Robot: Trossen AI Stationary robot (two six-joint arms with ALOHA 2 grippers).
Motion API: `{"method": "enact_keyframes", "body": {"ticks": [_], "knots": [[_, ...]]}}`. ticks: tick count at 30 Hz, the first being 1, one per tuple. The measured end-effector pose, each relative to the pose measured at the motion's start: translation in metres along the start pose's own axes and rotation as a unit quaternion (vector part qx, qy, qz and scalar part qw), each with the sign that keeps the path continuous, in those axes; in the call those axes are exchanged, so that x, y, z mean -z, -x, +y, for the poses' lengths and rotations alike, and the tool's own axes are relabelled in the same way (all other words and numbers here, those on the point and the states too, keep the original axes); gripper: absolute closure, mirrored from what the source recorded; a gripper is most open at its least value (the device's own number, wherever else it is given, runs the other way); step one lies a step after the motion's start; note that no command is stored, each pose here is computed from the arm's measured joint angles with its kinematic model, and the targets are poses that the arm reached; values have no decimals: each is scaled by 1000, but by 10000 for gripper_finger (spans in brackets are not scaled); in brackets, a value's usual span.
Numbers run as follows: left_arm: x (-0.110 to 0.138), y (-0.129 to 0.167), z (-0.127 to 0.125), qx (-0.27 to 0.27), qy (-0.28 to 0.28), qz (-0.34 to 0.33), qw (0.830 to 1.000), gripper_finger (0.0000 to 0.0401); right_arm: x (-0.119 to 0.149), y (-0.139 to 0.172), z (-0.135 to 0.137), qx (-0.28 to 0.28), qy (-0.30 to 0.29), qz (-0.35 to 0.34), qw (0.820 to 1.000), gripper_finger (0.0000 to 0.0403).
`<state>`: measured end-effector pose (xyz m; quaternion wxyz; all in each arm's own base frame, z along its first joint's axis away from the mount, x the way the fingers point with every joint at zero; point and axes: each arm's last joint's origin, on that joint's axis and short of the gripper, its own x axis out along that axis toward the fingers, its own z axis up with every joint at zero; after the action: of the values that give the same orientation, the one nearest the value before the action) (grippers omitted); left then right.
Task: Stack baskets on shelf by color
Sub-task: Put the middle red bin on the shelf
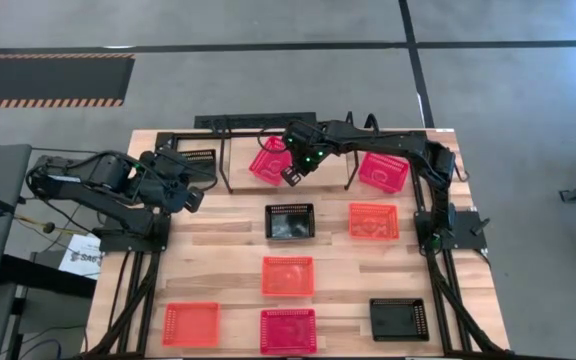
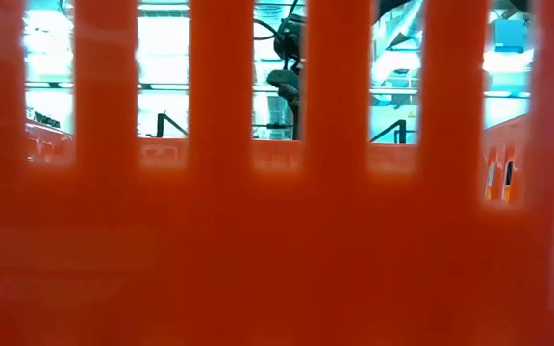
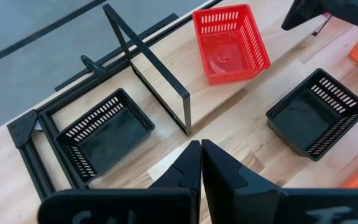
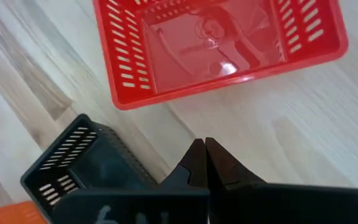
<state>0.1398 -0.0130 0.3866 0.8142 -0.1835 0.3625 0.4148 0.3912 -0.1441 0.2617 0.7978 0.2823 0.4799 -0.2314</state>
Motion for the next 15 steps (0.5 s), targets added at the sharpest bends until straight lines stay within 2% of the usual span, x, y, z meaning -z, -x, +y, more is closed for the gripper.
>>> {"method": "enact_keyframes", "body": {"ticks": [7,15], "knots": [[0,0,0,0,0,0,1000,401,0,-1,-2,27,-8,-10,1000,403],[0,0,0,0,1,0,1000,401,4,-41,-3,24,-15,41,999,403]]}}
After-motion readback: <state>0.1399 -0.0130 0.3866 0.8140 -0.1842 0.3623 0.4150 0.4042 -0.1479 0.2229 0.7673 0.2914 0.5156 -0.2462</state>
